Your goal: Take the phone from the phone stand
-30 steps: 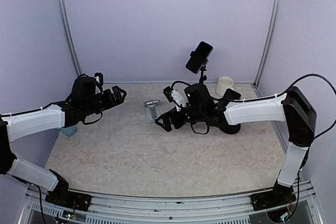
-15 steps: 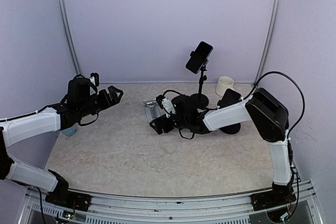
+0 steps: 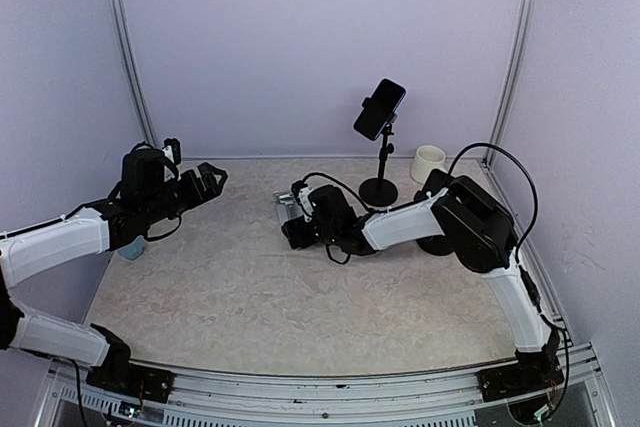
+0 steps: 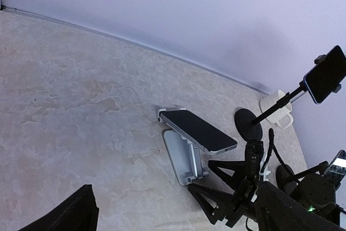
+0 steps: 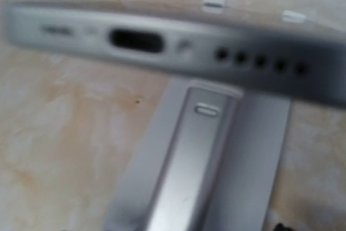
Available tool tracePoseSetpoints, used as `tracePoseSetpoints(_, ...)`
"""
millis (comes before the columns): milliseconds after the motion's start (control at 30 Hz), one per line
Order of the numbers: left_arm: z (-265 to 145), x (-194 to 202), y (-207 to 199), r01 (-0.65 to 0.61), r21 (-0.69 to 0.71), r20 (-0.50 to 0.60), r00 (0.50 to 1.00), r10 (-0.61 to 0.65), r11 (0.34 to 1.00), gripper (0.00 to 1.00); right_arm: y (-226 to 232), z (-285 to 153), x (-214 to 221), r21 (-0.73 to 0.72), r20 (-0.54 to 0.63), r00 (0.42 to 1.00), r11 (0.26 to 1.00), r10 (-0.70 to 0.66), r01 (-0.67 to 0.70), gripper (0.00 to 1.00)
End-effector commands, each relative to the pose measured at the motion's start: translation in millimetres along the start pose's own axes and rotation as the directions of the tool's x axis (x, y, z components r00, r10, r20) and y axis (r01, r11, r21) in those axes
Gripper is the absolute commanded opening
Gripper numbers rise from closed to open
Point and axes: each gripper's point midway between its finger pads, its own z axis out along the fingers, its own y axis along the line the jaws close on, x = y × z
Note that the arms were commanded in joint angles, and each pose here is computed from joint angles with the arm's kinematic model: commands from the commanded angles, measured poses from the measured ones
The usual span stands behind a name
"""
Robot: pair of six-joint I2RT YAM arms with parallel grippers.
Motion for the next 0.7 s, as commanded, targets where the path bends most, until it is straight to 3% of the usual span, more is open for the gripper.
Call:
tracePoseSetpoints(0, -5, -4, 6, -0.01, -0.023, 0.015, 1.0, 0.011, 1.0, 0.99, -7, 13, 6, 0.069, 0.001, 1.0, 0.998, 0.012, -0.012, 0.78)
tracePoseSetpoints(400, -7, -2, 11, -0.021, -0.03, 0.009, 1.0, 0.021, 0.999, 0.99, -16, 29, 11, 0.148, -0.021, 1.0, 0.989, -0.001, 0.004, 0.6)
tracePoseSetpoints(667, -3, 3, 10, -0.04, -0.021, -0.013, 0.999, 0.04, 0.999, 0.99, -9, 17, 7, 0.097, 0.001, 1.0, 0.995, -0.026, 0.026, 0.5)
